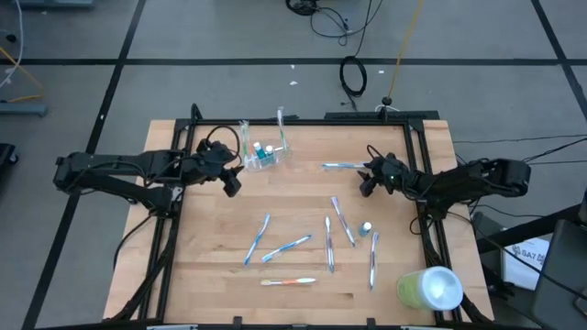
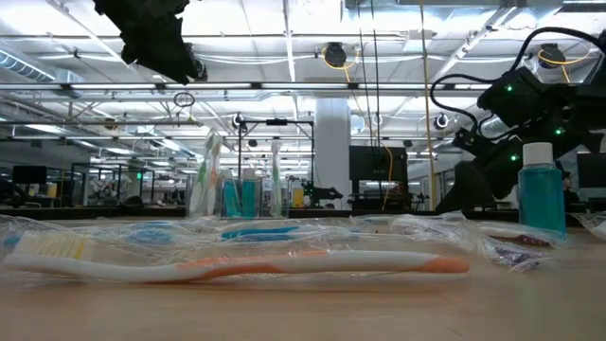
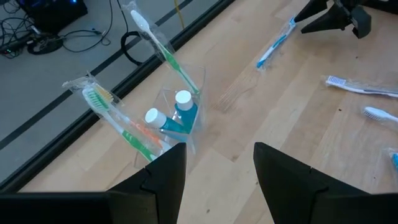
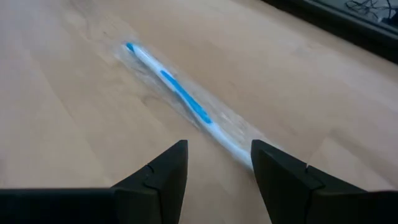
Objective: Pick & Place toothbrushing station
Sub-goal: Put the top right blue toothbrush into the transparent organizer
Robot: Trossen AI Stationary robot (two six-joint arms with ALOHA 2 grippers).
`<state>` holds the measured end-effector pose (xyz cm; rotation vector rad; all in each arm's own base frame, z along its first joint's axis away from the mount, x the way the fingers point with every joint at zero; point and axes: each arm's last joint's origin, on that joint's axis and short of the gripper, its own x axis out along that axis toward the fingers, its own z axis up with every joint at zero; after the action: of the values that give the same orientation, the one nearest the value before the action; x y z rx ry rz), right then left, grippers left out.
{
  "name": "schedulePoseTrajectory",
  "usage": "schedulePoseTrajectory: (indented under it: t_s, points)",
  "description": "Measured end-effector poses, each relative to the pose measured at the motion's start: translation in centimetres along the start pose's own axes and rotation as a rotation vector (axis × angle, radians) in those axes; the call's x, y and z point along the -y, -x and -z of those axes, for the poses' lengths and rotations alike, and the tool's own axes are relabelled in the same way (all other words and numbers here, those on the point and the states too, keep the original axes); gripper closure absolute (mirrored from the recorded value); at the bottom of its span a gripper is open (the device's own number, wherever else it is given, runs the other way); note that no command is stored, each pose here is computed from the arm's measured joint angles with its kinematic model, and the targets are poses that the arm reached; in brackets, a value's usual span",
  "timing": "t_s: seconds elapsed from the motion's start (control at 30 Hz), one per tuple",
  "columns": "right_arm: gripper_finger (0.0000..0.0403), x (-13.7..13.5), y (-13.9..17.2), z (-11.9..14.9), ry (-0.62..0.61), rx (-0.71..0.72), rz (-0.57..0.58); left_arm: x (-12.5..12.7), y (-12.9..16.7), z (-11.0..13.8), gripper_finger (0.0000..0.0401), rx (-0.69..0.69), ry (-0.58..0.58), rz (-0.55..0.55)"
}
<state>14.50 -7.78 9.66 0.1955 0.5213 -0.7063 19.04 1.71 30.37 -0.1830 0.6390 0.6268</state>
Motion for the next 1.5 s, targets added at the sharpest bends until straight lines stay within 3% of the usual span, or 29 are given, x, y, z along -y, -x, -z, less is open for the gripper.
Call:
schedulePoseTrajectory:
  t_s: [0.13, 0.3, 0.5, 0.63, 0.8, 0.93, 1.03, 1.13, 1.27, 1.5]
  points:
    - [0.0234, 0.3, -0.5, 0.6, 0.020, -0.042, 0.015, 0.0, 0.0, 0.0, 0.0205, 0.000, -0.029, 0.000]
    - [0.0234, 0.5, -1.0, 0.6, -0.004, -0.036, -0.078, 0.0, 0.0, 0.0, 0.0205, 0.000, -0.032, 0.000]
    - [0.0240, 0.7, -1.4, 1.0, 0.000, -0.060, -0.065, 0.0, 0.0, 0.0, 0.0206, 0.000, -0.032, 0.000]
    - [0.0257, 0.5, -1.5, 0.9, -0.009, -0.052, -0.129, 0.0, 0.0, 0.0, 0.0205, 0.000, -0.032, 0.000]
    - [0.0265, -0.1, -0.8, -1.1, -0.012, 0.122, -0.295, 0.0, 0.0, 0.0, 0.0205, 0.000, -0.040, 0.000]
    - [0.0262, -0.1, -0.1, -2.5, 0.046, 0.257, -0.293, 0.0, 0.0, 0.0, 0.0205, 0.000, -0.047, -0.001]
    - [0.0262, 0.2, 0.0, -3.1, 0.122, 0.315, -0.195, 0.0, 0.0, 0.0, 0.0205, 0.000, -0.051, -0.001]
    - [0.0262, 0.8, -0.6, -2.9, 0.137, 0.245, -0.151, 0.0, 0.0, 0.0, 0.0205, 0.000, -0.058, -0.001]
    - [0.0262, 1.3, -1.9, -3.5, 0.154, 0.117, -0.204, 0.0, 0.0, 0.0, 0.0205, 0.000, -0.058, -0.001]
    - [0.0262, 0.8, -4.3, -7.8, 0.214, -0.100, -0.305, 0.0, 0.0, 0.0, 0.0206, 0.000, -0.058, -0.001]
